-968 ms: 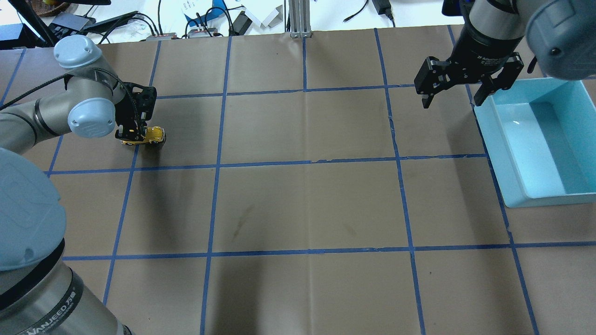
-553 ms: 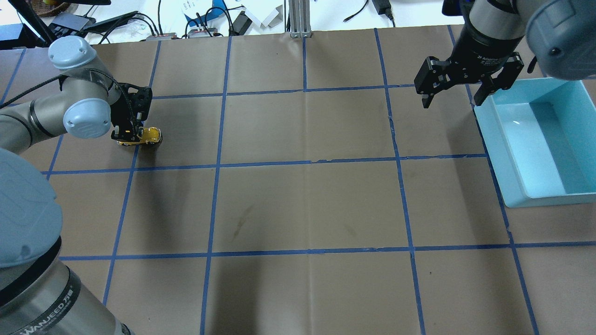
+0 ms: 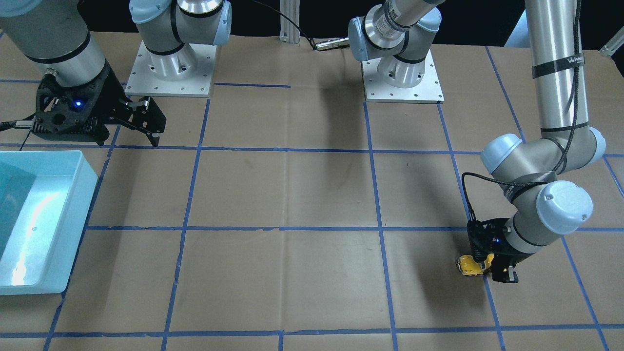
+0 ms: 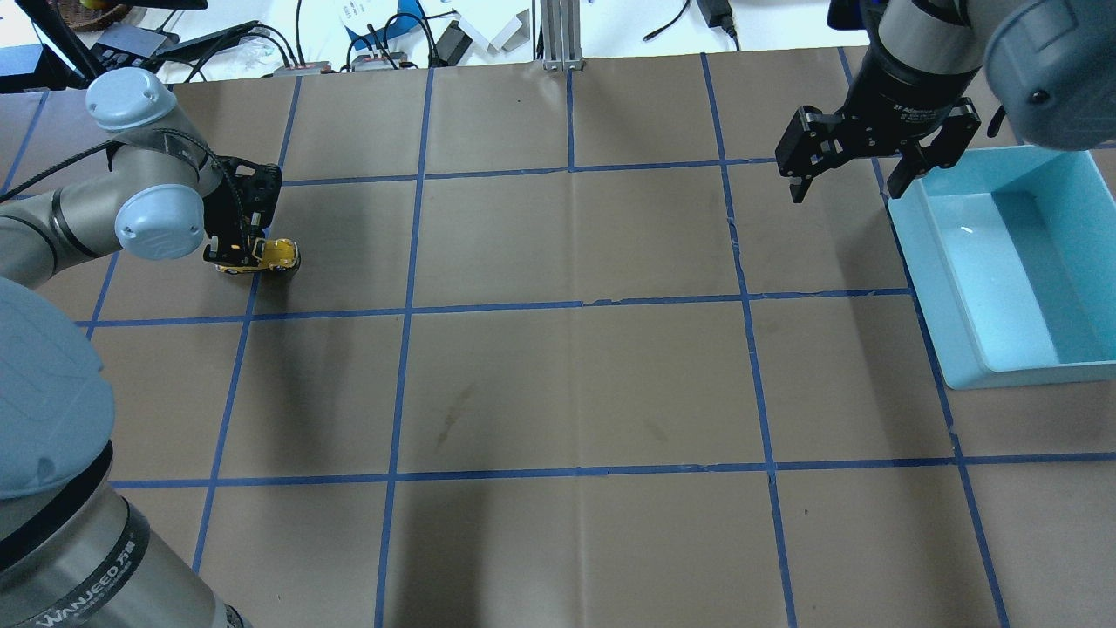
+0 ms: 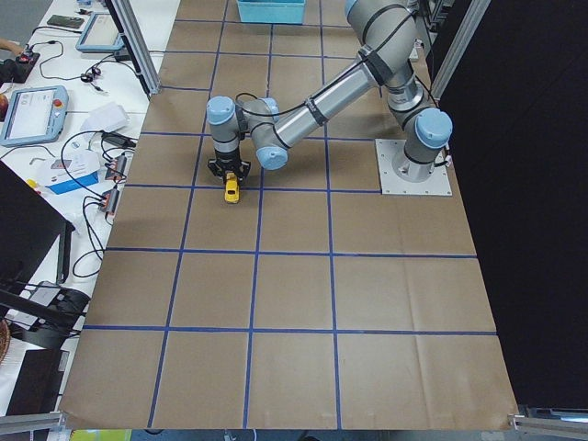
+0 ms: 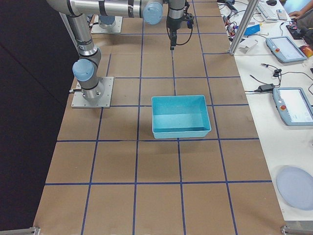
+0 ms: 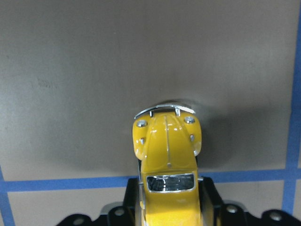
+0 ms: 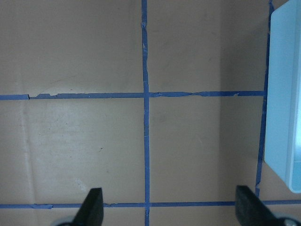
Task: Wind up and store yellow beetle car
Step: 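Continue pulling the car backward across the grid with the left gripper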
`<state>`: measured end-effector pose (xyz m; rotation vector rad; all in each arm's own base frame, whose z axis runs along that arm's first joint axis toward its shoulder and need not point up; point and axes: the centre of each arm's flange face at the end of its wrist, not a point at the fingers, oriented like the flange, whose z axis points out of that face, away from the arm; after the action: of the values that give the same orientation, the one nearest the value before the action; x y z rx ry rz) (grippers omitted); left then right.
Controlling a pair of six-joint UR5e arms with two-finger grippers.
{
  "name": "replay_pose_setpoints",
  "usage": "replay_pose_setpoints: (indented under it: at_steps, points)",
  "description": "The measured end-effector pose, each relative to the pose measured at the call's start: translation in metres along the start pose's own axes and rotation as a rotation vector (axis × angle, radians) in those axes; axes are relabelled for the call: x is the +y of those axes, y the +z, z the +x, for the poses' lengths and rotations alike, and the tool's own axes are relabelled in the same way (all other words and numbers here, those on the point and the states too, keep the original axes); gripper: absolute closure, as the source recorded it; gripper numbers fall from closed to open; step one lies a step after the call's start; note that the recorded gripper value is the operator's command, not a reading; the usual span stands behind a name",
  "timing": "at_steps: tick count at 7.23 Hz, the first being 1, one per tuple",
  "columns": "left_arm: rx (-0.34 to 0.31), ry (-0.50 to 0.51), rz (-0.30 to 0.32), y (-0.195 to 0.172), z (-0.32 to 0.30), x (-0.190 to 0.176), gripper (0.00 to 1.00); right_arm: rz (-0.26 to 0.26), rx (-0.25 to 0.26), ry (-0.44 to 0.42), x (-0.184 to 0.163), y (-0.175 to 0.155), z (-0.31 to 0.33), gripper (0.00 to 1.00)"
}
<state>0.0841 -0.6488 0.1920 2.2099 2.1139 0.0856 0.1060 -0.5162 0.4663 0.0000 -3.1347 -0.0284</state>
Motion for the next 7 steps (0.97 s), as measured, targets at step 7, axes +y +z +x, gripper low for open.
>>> replay_pose_setpoints:
  at_steps: [7]
  points:
    - [0.000, 0.010, -0.004, -0.0006, 0.0013, 0.0081, 1.00, -0.002, 0.000, 0.001, 0.0000, 0.0002, 0.0008, 0.00]
